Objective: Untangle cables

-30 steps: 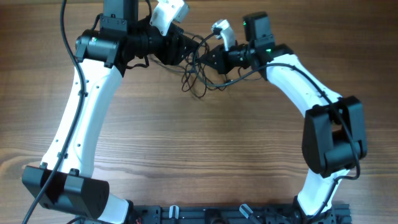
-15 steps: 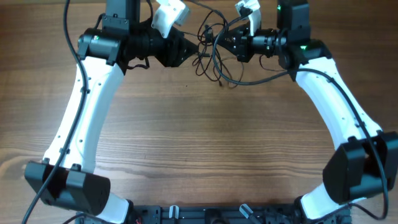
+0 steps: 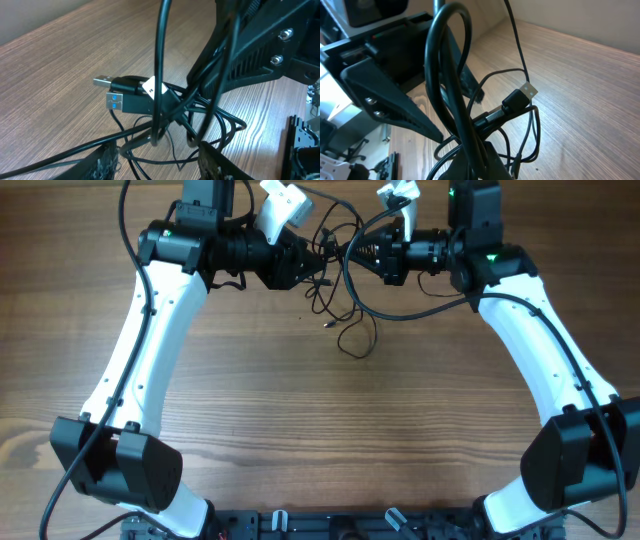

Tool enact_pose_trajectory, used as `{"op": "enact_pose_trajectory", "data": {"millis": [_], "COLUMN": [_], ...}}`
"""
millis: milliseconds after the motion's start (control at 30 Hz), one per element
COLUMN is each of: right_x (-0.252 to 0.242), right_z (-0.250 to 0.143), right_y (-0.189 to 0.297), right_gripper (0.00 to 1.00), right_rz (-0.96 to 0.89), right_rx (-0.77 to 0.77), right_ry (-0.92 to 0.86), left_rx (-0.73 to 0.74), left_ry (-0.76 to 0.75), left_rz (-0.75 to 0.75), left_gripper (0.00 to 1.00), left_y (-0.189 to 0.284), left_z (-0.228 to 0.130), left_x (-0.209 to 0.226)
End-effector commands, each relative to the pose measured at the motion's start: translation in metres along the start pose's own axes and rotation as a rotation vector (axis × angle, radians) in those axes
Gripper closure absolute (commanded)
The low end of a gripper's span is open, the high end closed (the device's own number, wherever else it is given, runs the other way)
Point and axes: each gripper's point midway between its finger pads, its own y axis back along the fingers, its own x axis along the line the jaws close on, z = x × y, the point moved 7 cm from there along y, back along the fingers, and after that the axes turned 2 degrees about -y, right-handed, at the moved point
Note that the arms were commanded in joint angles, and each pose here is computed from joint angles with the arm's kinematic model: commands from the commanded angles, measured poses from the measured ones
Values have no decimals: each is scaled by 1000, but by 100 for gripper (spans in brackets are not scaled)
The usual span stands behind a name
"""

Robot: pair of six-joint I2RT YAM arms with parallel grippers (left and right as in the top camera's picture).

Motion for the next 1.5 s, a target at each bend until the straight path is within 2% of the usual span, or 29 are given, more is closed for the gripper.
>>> {"op": "enact_pose_trajectory", "data": {"millis": [0,400,633,833,1367,1400,1467], "right_x": [21,19,17,29,41,41,41], "right_z": [12,21,22,20,20,21,22], "right_y": [6,6,6,7,10,10,10], "right_gripper": [95,95,95,95,95,95,95], "right_rz": [75,50,28,145,267,267,267], "right_rx": [-23,-58,-60,-51,-44,-45,-46], "right_ry": [41,79,77,84,84,85,73], "left_rx": [-17,-20,-25,-28,1,3,4], "left_ry": [-31,-8,-6,-33,-130,-128,-127], "left_rz": [-26,-91,-109,-107,-59,-60,-61], "left_gripper": [48,56,55,54,53,54,68], "left_y": [-1,-2,-2,-2,-5,-6,-7], "left_z": [5,2,2,2,-2,-3,-3], "left_x": [-1,-8,-10,-10,-3,-2,-2]}}
